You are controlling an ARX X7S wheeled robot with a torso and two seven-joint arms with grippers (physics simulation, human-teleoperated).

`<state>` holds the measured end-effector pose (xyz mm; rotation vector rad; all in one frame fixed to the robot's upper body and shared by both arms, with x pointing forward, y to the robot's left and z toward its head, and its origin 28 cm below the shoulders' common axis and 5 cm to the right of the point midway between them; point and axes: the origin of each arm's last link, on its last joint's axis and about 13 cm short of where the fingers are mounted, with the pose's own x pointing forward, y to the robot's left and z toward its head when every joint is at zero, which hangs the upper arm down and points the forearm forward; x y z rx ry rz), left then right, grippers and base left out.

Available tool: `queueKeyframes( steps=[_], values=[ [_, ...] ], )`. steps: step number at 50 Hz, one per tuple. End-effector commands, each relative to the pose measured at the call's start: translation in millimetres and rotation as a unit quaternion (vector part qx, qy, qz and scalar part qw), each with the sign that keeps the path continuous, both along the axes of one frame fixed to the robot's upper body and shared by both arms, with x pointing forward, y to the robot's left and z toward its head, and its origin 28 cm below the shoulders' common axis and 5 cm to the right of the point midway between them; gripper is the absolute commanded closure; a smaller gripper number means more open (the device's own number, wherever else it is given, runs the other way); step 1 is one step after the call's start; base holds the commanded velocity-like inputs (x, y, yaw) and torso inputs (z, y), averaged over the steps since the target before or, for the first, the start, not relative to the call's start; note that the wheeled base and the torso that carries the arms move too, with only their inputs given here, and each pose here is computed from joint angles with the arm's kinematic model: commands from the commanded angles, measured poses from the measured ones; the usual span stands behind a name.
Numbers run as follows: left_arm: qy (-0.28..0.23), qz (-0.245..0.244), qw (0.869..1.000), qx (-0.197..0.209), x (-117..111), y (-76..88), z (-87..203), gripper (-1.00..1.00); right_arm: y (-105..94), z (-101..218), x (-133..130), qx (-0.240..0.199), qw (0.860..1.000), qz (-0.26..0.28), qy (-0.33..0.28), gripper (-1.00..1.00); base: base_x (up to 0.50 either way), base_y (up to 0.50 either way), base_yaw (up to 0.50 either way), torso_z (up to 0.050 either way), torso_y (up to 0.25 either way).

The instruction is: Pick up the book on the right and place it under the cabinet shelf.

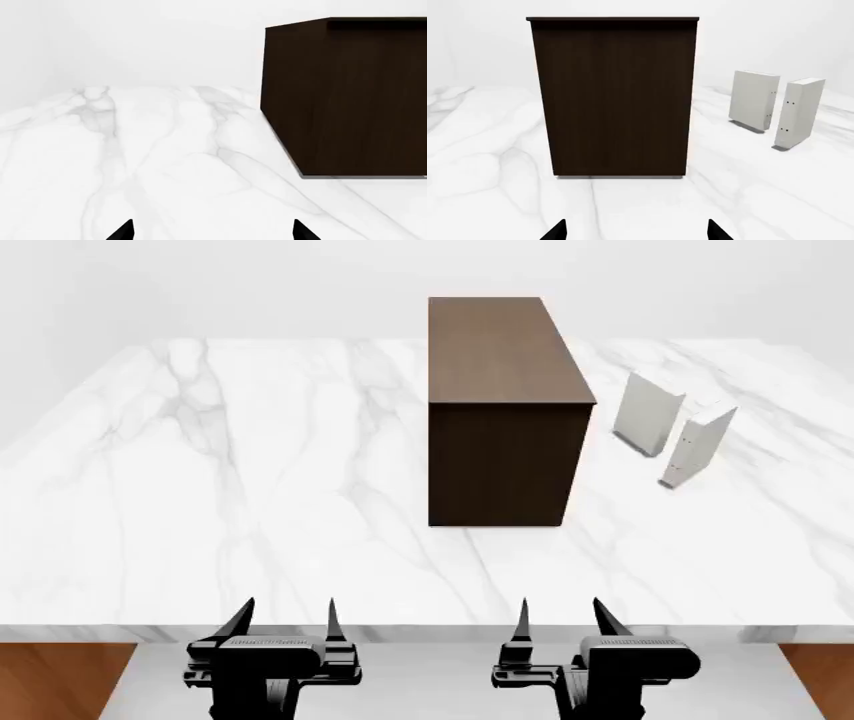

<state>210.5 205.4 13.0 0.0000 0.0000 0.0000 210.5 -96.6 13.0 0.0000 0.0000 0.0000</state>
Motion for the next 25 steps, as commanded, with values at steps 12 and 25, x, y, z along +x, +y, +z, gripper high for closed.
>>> queueKeyframes(
  steps=[12,25],
  values=[
    [-0.022,-0.018,0.999,-0.017,-3.4,2.8,7.9,-1.00,1.8,6.4,-1.8,0.031,0.999,0.023,-0.032,-1.00,0.00,0.00,0.00,0.010,0.000],
    [-0.149,-0.013,0.989,-0.018,34.0,11.7,108.1,-1.00,-15.5,109.6,9.1,0.055,0.988,-0.002,-0.142,-1.00,0.00,0.00,0.00,0.050,0.000]
  ],
)
